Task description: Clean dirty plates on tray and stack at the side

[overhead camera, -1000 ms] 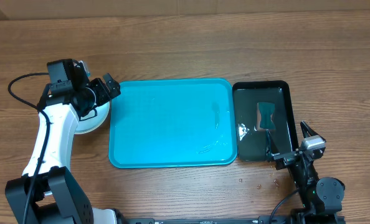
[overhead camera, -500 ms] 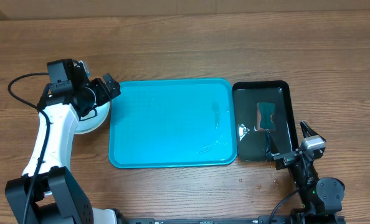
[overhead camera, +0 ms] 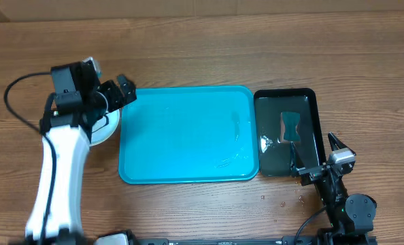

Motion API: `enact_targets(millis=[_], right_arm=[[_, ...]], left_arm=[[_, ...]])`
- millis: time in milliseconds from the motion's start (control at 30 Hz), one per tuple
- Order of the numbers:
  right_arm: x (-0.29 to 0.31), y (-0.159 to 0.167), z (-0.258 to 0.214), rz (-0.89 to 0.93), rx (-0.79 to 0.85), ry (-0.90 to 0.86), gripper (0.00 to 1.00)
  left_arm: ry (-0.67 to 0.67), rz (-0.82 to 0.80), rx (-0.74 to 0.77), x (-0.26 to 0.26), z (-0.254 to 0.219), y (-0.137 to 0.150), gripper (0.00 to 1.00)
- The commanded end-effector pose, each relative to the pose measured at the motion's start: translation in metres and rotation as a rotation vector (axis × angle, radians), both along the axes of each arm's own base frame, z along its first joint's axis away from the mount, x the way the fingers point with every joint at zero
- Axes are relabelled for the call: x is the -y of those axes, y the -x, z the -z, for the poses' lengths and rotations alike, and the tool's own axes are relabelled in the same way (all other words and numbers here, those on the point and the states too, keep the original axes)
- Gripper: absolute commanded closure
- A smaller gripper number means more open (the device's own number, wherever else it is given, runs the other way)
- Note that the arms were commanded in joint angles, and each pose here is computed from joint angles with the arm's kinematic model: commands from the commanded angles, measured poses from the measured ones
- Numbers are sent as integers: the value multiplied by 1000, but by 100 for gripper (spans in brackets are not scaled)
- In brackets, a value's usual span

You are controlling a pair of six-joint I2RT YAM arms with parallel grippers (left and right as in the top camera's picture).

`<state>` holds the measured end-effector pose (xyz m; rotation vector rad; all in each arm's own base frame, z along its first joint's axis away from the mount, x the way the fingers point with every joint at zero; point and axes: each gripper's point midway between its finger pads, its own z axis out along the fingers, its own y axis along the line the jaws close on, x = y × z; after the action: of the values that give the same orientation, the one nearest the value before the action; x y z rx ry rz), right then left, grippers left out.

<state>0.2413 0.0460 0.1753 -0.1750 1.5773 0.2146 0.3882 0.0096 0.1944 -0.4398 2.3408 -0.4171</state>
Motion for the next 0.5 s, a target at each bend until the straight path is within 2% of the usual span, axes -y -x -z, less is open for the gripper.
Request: enact_targets(millis=[0,133,233,367,467], right_arm=[[1,0,1,5,7,4,0],[1,0,1,5,7,4,0],[1,0,1,5,7,4,0],[1,0,1,5,7,4,0],[1,0,1,5,7,4,0]], left_arm=[[-30,57,194,19,-70,17,0],[-52,89,412,35,-142,59,0],[-63,95,523,39,-173,87,0],[-75,91,611,40,-184,122,0],[-76,100,637,43,-167,146,0]])
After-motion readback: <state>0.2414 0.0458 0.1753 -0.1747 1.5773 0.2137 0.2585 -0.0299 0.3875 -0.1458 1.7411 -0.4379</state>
